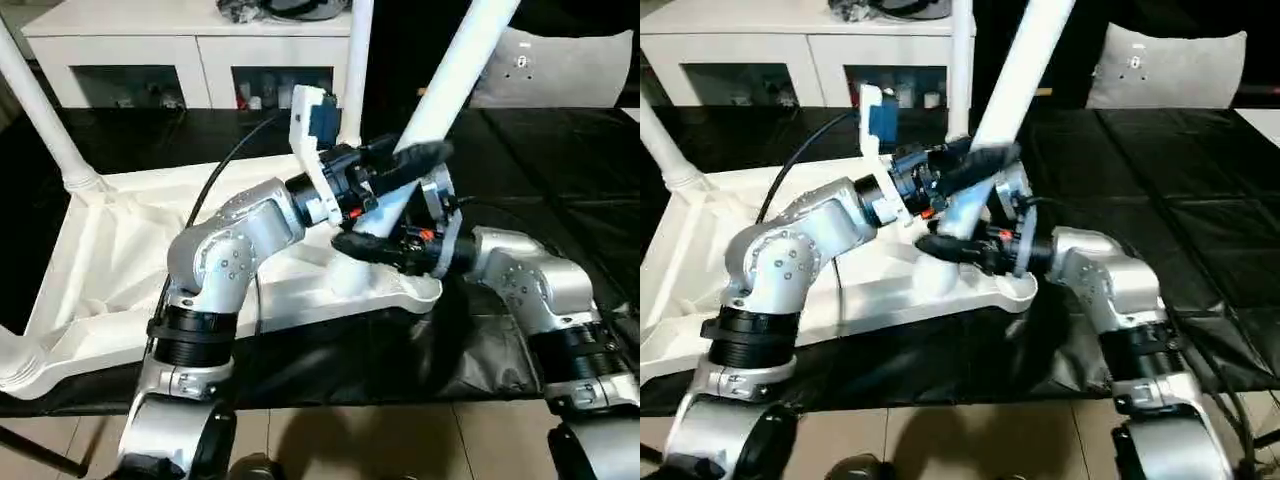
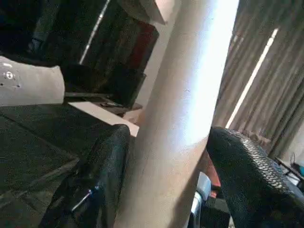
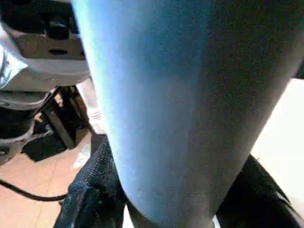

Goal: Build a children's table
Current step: Insert table leg to table base

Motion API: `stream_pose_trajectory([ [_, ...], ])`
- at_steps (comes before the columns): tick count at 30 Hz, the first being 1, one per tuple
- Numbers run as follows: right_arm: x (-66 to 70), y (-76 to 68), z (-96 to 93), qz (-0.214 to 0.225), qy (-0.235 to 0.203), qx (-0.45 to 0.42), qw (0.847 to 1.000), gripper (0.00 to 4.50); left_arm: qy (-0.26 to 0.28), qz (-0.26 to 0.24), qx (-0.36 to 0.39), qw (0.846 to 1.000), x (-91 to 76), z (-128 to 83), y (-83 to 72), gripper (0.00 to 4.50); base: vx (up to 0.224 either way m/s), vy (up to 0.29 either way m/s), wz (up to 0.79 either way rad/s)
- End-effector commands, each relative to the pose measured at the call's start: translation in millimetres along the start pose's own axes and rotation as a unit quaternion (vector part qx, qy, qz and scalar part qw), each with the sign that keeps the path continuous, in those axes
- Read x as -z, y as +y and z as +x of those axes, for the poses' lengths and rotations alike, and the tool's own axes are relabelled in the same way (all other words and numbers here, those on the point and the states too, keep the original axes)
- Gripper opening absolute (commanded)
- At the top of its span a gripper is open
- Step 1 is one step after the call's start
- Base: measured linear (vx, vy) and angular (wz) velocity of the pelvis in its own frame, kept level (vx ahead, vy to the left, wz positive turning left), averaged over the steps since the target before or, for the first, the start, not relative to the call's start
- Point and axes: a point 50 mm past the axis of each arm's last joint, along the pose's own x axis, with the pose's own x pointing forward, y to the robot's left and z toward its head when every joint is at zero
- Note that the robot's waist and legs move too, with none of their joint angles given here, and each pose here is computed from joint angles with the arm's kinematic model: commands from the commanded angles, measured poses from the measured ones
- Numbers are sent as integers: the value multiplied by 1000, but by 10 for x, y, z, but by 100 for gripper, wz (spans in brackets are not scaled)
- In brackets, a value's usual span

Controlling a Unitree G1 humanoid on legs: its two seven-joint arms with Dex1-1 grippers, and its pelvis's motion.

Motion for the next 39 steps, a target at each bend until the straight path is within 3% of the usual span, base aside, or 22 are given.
stream_pose_trajectory([
  [1, 44, -80, -20, 17, 13, 43, 999, 191, 11, 12, 82, 996, -12, 185, -287, 297, 0, 0, 0],
  [8, -14, -73, -155, 5, -29, 97, 995, 191, -18, 30, 7, 999, -127, -3, -20, 340, 0, 0, 0],
  [14, -65, -65, -516, -1, -61, 187, 980, 189, 23, 62, -53, 996, -77, -336, 193, 393, 0, 0, 0],
  [17, -25, -96, -696, -15, -50, 247, 968, 189, 72, 83, -53, 992, 47, -430, 224, 395, 0, 0, 0],
  [19, -11, -123, -798, -18, -47, 293, 955, 189, 127, 123, -64, 982, 182, -473, 278, 395, 0, 0, 0],
  [21, -5, -128, -824, -17, -44, 307, 951, 189, 143, 135, -66, 978, 222, -484, 294, 395, 0, 0, 0],
  [25, 2, -145, -889, -32, -29, 341, 939, 189, 238, 198, -73, 948, 476, -568, 396, 395, 0, 0, 0],
  [29, 29, -208, -928, -33, -13, 373, 927, 189, 291, 202, -49, 934, 646, -622, 412, 395, 0, 0, 0],
  [31, 14, -236, -934, -37, -10, 392, 919, 189, 318, 198, -33, 927, 729, -648, 423, 366, 0, 0, 0],
  [34, 17, -229, -890, -59, -1, 370, 927, 189, 343, 209, -39, 915, 788, -677, 514, 355, 0, 0, 0],
  [39, 48, -197, -894, -63, 7, 349, 935, 189, 359, 190, -61, 912, 825, -687, 586, 315, 0, 0, 0],
])
